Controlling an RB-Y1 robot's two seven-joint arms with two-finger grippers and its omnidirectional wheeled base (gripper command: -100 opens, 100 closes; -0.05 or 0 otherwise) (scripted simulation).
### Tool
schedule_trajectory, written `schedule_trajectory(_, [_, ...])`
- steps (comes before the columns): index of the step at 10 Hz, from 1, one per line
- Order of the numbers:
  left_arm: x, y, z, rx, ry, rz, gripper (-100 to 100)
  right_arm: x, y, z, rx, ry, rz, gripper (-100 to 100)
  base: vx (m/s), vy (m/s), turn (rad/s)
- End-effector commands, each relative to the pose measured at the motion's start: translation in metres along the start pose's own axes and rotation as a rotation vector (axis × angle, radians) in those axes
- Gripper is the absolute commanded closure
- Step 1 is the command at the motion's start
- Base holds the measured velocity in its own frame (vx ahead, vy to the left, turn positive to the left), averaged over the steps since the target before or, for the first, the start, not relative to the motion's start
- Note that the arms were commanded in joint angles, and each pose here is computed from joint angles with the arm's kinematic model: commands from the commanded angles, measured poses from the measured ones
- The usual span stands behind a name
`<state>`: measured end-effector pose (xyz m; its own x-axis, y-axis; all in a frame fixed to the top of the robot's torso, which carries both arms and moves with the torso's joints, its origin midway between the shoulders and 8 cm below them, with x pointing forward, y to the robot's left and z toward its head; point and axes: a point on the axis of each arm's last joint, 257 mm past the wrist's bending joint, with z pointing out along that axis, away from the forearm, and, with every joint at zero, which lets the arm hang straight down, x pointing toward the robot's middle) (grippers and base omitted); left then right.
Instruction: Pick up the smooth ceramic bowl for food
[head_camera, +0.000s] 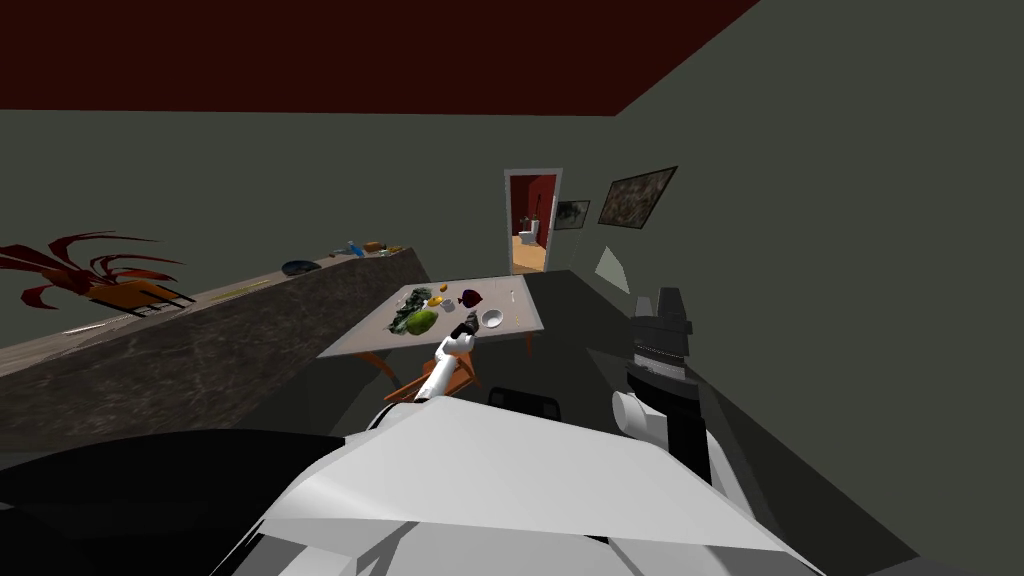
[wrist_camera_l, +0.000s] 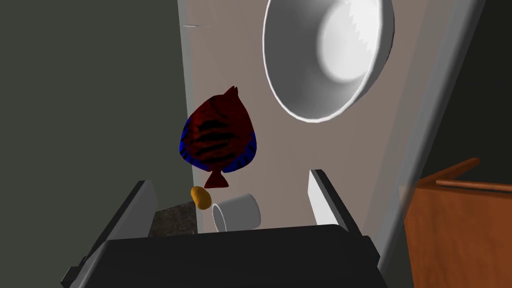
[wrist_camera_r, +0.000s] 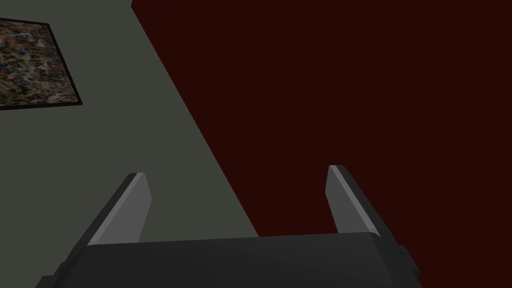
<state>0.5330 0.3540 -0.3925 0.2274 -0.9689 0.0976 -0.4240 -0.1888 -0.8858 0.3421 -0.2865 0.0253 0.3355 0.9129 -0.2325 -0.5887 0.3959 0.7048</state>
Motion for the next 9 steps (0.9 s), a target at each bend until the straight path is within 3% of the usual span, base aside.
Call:
schedule_trajectory(1, [0.0, 0.014, 0.005, -0.04, -0.004, -0.004, -100, 0.0, 0.0, 0.0, 0.0, 0.0, 0.0, 0, 0.052, -0.012, 0.025])
schedule_trajectory(2, [0.007, 0.014, 0.01, -0.068, 0.002, -0.009, -100, 0.0, 0.0, 0.0, 0.0, 0.0, 0.0, 0, 0.069, -0.015, 0.042])
schedule_trajectory(3, [0.004, 0.029, 0.01, -0.096, -0.005, -0.01, -100, 0.0, 0.0, 0.0, 0.0, 0.0, 0.0, 0, 0.058, -0.02, 0.019])
schedule_trajectory(9, [0.021, 0.083, 0.019, -0.294, -0.004, -0.024, -100, 0.0, 0.0, 0.0, 0.0, 0.0, 0.0, 0, 0.079, -0.021, 0.037])
